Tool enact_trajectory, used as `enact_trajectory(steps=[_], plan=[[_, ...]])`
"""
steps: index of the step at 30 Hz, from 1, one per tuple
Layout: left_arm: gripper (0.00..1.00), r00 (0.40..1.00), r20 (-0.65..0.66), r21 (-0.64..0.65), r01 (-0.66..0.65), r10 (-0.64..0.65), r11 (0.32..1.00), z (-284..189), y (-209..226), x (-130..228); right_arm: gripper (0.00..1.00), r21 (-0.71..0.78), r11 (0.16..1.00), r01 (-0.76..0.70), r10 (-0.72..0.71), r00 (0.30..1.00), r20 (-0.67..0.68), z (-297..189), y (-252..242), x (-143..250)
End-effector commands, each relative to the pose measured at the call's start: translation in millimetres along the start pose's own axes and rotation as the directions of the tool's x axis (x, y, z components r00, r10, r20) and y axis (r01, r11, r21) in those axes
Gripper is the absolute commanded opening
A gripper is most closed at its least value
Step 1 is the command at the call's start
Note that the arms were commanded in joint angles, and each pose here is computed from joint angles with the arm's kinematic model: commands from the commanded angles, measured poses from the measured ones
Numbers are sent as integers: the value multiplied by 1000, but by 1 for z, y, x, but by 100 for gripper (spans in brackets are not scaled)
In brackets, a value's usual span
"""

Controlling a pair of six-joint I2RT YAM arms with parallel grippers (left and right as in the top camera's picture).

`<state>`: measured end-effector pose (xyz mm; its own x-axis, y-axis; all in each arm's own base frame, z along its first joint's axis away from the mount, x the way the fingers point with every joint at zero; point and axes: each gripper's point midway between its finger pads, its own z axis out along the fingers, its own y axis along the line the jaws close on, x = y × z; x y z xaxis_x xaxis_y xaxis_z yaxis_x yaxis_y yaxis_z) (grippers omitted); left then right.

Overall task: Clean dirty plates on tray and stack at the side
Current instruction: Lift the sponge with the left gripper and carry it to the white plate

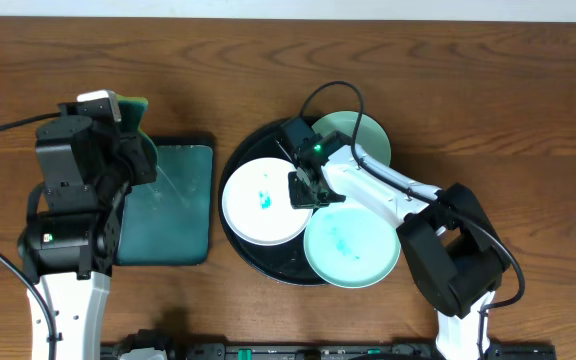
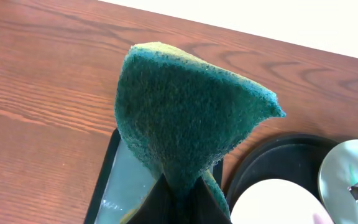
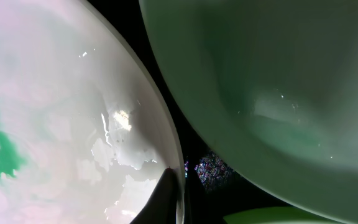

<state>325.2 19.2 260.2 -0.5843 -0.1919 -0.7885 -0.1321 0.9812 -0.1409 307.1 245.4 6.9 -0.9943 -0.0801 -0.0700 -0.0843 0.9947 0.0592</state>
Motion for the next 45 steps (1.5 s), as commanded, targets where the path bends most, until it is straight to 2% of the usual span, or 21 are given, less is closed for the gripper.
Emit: enact_trajectory(steps=[1,34,36,39,41,45], plan=[[7,999,27,3,-28,28,1000,-4,-2,-8,1,36,999,28,-26,999,-46,11,-10,13],[8,1000,9,1,-19,19,1000,-1,-1,-4,1,35,999,28,-26,999,-45,11,-10,12],[7,999,-51,-12,18,-19,1000,7,2,8,1,34,999,28,-26,999,-44,11,-10,12],[7,973,-215,-53,77,-87,996,28,8,43,1,34,999,28,-26,999,-45,11,-10,12],[7,935,-324,-93,116,-140,989,42,12,69,1,34,999,28,-26,999,-45,11,-10,12],[7,818,-535,-166,143,-211,976,68,17,122,1,34,999,28,-26,999,-45,11,-10,12]])
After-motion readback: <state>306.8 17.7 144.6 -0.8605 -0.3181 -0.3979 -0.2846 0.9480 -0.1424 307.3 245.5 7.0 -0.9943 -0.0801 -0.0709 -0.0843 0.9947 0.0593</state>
